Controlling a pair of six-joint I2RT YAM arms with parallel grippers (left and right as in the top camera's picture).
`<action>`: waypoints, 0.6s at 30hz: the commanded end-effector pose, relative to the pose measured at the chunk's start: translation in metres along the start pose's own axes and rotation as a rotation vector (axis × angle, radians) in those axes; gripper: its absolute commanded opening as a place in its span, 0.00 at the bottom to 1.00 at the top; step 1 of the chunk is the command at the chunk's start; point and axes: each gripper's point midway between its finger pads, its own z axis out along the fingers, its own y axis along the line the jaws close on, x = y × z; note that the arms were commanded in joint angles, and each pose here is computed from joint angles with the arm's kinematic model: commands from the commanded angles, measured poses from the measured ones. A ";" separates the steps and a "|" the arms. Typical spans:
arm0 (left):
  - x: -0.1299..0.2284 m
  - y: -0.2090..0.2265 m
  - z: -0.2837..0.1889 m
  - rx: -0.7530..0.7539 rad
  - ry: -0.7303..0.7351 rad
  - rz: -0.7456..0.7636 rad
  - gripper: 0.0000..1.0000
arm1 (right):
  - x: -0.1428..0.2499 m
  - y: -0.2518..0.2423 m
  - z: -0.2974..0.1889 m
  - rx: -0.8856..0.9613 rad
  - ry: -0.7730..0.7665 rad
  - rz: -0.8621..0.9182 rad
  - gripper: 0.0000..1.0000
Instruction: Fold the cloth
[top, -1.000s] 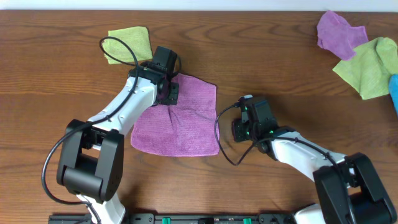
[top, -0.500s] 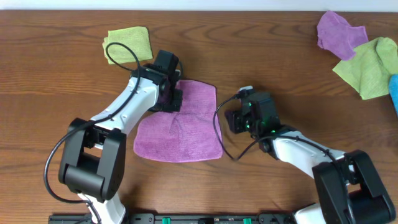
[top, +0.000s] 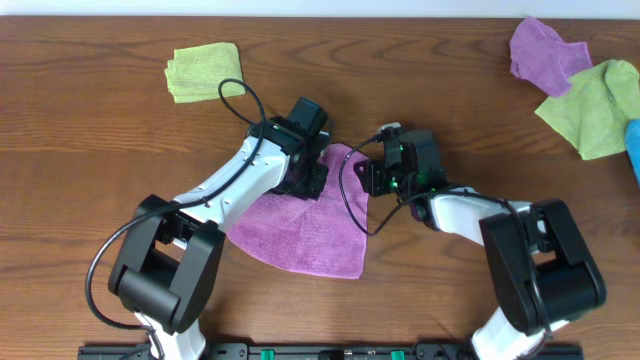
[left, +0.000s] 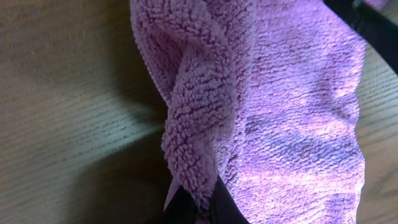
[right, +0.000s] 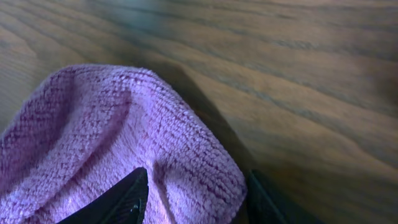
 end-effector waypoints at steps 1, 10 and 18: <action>0.009 0.004 0.006 -0.007 0.044 -0.004 0.06 | -0.008 0.006 0.002 -0.041 -0.004 0.011 0.51; 0.010 0.008 0.006 -0.031 0.044 -0.004 0.06 | -0.006 0.010 0.002 -0.064 0.007 0.013 0.01; -0.015 0.017 0.005 -0.091 -0.058 0.006 0.06 | -0.034 0.015 0.000 -0.082 -0.079 -0.008 0.01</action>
